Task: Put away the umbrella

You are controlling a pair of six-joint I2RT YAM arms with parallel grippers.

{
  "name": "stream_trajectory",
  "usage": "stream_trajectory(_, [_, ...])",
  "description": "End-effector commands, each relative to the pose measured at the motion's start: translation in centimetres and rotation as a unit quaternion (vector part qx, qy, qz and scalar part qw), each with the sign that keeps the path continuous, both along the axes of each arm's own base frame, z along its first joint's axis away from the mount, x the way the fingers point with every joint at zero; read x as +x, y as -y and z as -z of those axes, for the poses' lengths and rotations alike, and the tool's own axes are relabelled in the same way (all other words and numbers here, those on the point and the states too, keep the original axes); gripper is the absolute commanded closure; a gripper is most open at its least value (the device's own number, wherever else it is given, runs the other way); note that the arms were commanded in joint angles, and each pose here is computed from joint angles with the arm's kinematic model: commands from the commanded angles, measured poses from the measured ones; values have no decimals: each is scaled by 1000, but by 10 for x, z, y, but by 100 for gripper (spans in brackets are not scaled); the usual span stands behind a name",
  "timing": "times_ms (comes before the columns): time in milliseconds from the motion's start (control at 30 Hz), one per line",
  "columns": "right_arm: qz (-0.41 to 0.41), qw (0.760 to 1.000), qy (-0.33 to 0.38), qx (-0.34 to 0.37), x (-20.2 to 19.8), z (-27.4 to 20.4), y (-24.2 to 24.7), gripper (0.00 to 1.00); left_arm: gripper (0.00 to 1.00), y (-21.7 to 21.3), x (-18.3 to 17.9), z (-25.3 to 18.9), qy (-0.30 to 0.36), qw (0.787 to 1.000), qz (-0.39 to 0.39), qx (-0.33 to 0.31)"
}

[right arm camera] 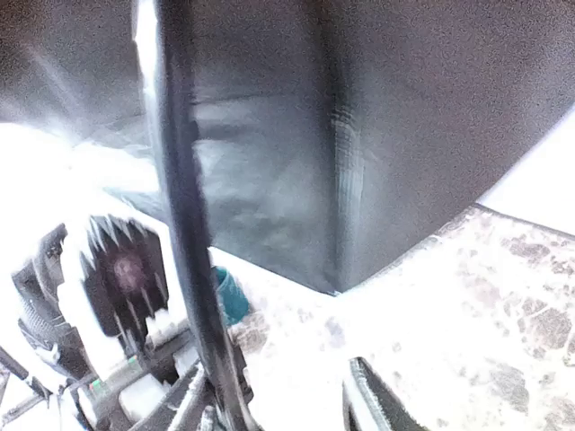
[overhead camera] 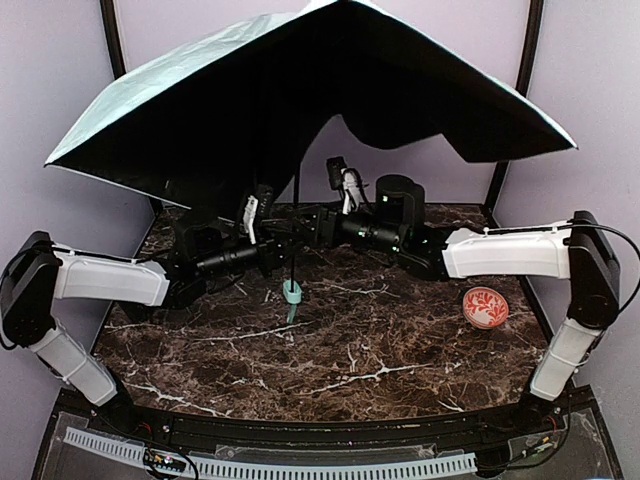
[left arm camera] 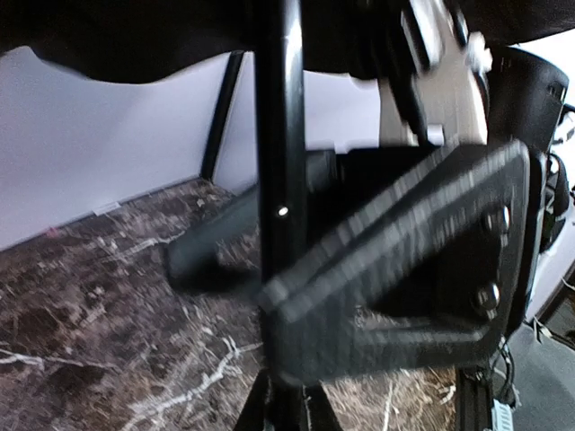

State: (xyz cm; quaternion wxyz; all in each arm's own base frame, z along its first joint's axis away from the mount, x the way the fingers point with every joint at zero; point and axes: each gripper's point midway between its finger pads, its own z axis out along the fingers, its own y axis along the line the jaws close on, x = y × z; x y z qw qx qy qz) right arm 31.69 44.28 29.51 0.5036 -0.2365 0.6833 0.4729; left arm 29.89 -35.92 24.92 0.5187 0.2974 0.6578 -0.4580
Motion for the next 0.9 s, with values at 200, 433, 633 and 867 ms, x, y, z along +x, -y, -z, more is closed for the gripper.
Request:
stream_trajectory(200, [17, 997, 61, 52, 13, -89, 23, 42, 100, -30, -1, -46, 74, 994, -63, -57])
stream_trajectory(433, [118, 987, 85, 61, 44, -121, 14, 39, 100, -34, 6, -32, 60, 993, -99, -23])
stream_trajectory(633, [76, 990, 86, 76, 48, -137, -15, 38, 100, -37, 5, -24, 59, 993, -103, 1])
stream_trajectory(867, [116, 989, 73, 59, 72, -129, -21, 47, 100, -33, 2, -20, 63, 994, -88, 11])
